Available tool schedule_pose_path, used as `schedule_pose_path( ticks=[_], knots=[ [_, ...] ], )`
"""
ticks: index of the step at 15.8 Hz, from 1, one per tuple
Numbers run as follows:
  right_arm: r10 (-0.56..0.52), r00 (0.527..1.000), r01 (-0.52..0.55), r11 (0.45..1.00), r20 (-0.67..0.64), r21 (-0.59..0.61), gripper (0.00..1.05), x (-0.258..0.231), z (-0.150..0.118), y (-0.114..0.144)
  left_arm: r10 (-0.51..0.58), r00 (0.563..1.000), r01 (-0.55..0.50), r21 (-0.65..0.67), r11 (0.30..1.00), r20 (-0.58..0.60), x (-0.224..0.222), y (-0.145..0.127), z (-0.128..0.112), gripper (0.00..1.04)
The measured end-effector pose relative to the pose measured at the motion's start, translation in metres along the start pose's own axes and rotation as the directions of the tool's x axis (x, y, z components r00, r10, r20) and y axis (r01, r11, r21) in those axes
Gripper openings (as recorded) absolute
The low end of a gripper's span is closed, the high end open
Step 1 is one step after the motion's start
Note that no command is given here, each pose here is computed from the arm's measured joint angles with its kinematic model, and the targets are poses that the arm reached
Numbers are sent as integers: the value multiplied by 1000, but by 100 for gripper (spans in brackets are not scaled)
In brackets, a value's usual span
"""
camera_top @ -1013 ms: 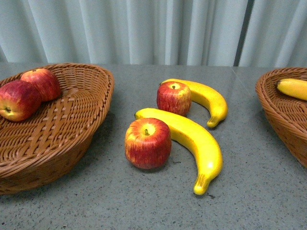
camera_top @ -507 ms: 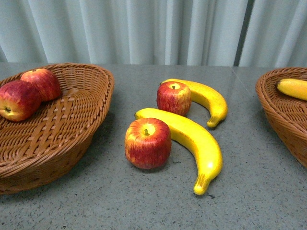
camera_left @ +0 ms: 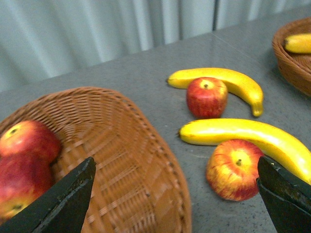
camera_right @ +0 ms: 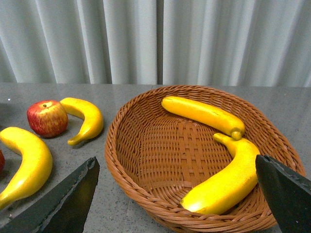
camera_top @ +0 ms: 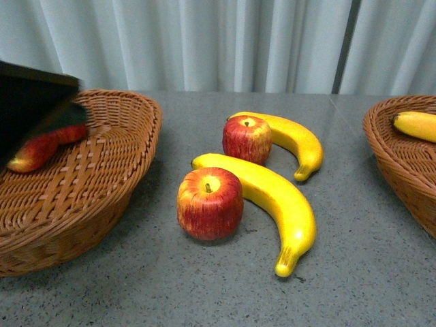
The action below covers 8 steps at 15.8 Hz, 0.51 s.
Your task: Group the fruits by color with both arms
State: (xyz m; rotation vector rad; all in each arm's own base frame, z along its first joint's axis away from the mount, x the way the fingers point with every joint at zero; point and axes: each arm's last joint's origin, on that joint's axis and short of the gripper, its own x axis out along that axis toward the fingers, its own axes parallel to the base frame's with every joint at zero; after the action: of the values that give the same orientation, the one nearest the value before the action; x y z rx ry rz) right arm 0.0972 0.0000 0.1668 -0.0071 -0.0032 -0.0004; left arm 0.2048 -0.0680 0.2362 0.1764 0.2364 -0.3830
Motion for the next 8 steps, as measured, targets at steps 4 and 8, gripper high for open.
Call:
schedule_pose_path(
  ticks=[4, 8],
  knots=[
    [0, 1000, 0, 1000, 0, 0, 98, 0, 0, 0, -183, 974, 198, 106, 974, -133, 71, -37, 10, 98],
    [0, 1000, 0, 1000, 0, 0, 98, 0, 0, 0, -252, 934, 289, 119, 950, -255, 112, -61, -14, 98]
  ],
)
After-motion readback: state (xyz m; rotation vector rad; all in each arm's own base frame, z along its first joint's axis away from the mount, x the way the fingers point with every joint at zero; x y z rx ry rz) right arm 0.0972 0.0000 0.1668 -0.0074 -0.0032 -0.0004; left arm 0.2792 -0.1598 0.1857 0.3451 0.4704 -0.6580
